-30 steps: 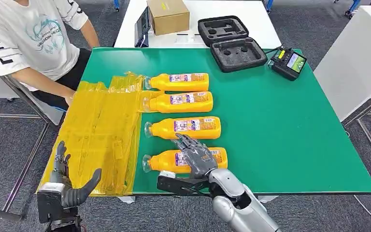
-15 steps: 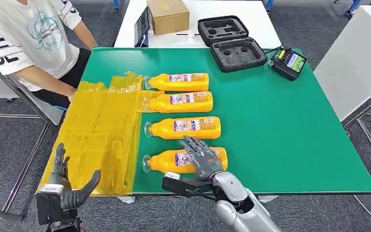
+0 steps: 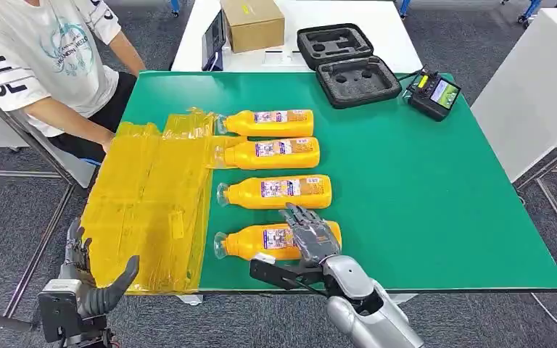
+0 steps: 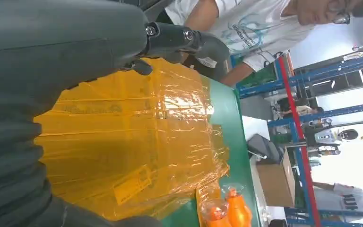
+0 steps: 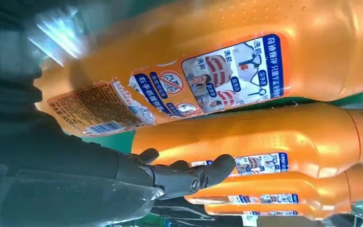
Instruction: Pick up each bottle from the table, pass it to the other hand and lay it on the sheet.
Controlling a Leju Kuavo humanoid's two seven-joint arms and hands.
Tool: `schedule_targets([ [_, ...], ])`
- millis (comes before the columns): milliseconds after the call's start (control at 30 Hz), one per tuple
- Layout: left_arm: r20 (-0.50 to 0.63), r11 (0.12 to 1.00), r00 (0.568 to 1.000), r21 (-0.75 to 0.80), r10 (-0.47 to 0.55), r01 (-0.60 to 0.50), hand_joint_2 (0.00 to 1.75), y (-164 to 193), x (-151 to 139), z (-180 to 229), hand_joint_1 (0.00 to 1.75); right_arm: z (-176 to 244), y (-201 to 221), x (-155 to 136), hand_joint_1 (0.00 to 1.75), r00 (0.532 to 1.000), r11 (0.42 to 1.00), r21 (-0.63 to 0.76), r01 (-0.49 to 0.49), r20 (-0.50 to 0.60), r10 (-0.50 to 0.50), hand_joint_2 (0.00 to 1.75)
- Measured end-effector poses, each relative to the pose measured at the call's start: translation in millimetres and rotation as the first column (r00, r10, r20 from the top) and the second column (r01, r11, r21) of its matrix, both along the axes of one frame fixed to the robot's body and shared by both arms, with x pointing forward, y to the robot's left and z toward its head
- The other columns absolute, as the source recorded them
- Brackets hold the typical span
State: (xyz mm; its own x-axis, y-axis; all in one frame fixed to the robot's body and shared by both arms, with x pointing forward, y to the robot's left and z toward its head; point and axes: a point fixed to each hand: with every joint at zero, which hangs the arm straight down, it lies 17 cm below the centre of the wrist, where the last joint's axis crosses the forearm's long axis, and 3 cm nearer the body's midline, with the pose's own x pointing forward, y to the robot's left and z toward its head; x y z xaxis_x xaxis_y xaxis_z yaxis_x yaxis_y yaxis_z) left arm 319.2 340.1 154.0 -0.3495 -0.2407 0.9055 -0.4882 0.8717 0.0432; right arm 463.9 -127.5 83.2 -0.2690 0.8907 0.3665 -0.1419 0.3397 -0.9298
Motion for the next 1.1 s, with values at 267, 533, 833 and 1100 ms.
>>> schedule_targets([
  [267,-0.010,1.000,1.000,-0.002,0.005,-0.005,1.75,1.0,-0.3,-2.0,0.00,-13.7,-8.5,9.4,0.00,0.998,0.998,-0.046,0.035,-0.045,-0.037,1.75],
  [533,-0.011,1.000,1.000,-0.004,0.011,-0.011,1.75,1.8,-0.5,-2.3,0.00,-26.0,-11.4,14.2,0.00,0.996,0.996,-0.072,0.043,-0.074,-0.048,1.75],
  [833,-0.011,1.000,1.000,0.005,0.014,-0.014,1.75,1.9,0.3,-1.3,0.00,-36.9,-12.6,12.5,1.75,0.992,0.995,-0.094,0.040,-0.114,-0.051,1.75],
  [1100,0.001,1.000,1.000,-0.007,0.018,-0.018,1.75,3.3,4.1,2.4,0.00,-37.6,-7.6,14.4,1.75,0.990,0.998,-0.059,0.000,-0.144,-0.009,1.75],
])
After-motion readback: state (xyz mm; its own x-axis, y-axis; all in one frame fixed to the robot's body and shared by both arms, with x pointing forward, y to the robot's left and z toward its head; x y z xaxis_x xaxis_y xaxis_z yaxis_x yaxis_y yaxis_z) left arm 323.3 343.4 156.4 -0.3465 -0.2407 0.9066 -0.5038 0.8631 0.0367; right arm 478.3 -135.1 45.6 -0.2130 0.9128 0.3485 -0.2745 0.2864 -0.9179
